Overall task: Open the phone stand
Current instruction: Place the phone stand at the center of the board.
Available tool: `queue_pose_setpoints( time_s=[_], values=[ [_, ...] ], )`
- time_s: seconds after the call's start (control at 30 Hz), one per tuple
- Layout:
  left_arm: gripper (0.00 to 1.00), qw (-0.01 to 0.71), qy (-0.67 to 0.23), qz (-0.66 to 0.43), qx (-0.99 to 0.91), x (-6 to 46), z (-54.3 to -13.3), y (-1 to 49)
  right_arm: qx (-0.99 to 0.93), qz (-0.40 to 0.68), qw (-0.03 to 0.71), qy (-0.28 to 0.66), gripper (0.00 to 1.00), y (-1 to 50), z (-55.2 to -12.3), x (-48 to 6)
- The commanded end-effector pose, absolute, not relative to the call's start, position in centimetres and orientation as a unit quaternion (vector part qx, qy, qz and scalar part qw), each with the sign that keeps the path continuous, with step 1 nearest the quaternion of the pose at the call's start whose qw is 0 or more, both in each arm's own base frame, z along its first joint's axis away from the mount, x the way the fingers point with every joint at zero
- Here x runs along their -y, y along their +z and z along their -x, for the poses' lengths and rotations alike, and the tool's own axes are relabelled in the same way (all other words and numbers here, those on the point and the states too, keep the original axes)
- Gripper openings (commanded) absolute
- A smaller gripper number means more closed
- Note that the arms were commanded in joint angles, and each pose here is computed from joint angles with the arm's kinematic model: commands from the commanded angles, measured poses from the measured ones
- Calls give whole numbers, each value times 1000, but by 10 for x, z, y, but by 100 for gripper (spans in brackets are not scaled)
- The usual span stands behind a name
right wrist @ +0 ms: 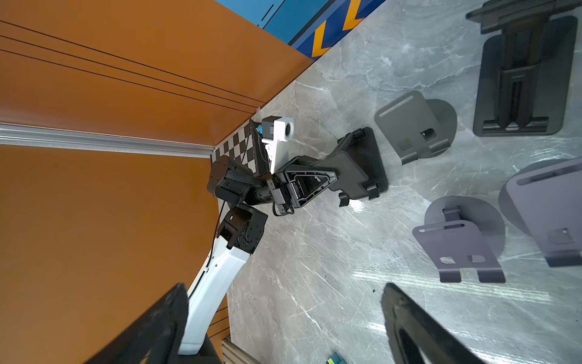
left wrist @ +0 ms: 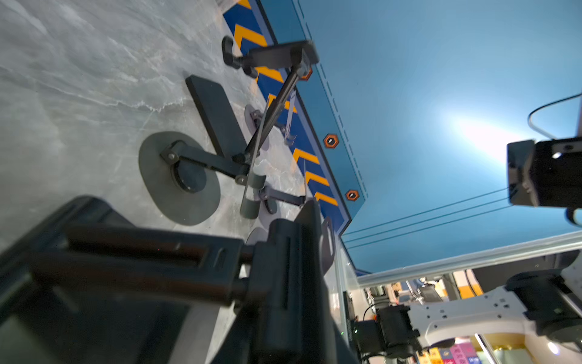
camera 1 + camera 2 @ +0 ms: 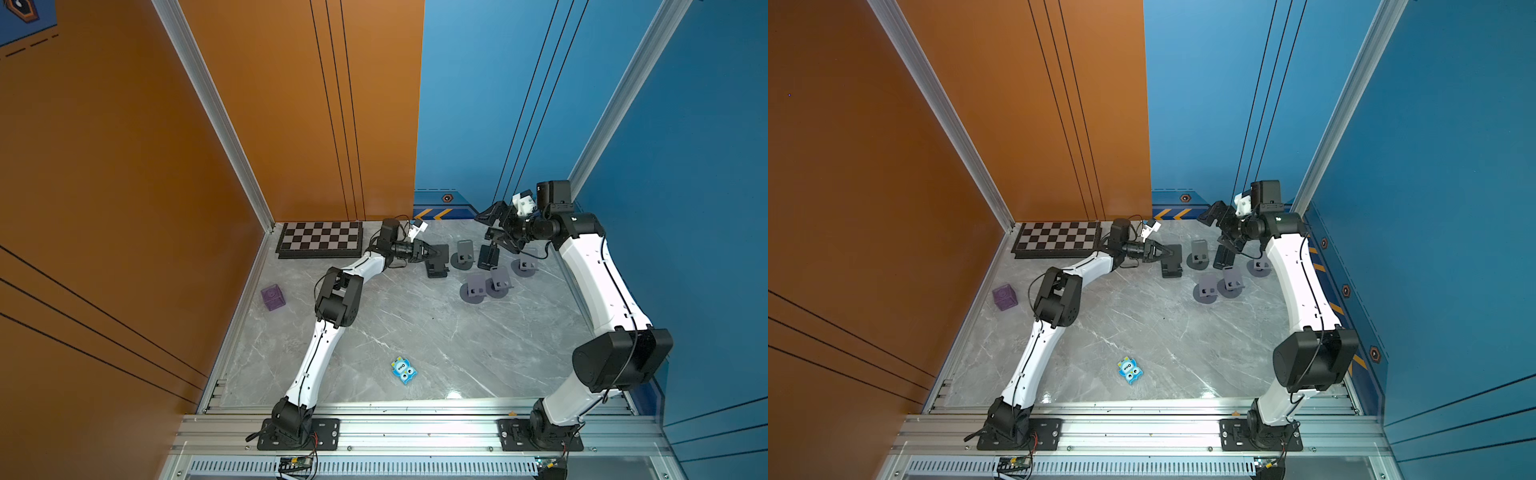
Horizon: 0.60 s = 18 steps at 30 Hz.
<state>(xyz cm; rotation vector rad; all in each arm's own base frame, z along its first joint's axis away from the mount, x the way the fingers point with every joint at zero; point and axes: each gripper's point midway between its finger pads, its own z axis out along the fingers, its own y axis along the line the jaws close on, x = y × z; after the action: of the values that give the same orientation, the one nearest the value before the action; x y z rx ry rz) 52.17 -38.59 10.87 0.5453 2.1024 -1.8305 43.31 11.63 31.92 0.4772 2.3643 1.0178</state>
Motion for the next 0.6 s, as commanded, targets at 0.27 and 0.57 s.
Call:
queue_pose_setpoints(
  time_s=[0.27, 0.57],
  values=[
    [98, 179, -560, -221, -778, 369, -510, 103, -878, -175, 259, 363, 97, 315, -436, -112],
    [98, 247, -524, -245, -777, 352, -504, 157, -882, -159, 264, 356, 97, 314, -440, -123]
  ],
)
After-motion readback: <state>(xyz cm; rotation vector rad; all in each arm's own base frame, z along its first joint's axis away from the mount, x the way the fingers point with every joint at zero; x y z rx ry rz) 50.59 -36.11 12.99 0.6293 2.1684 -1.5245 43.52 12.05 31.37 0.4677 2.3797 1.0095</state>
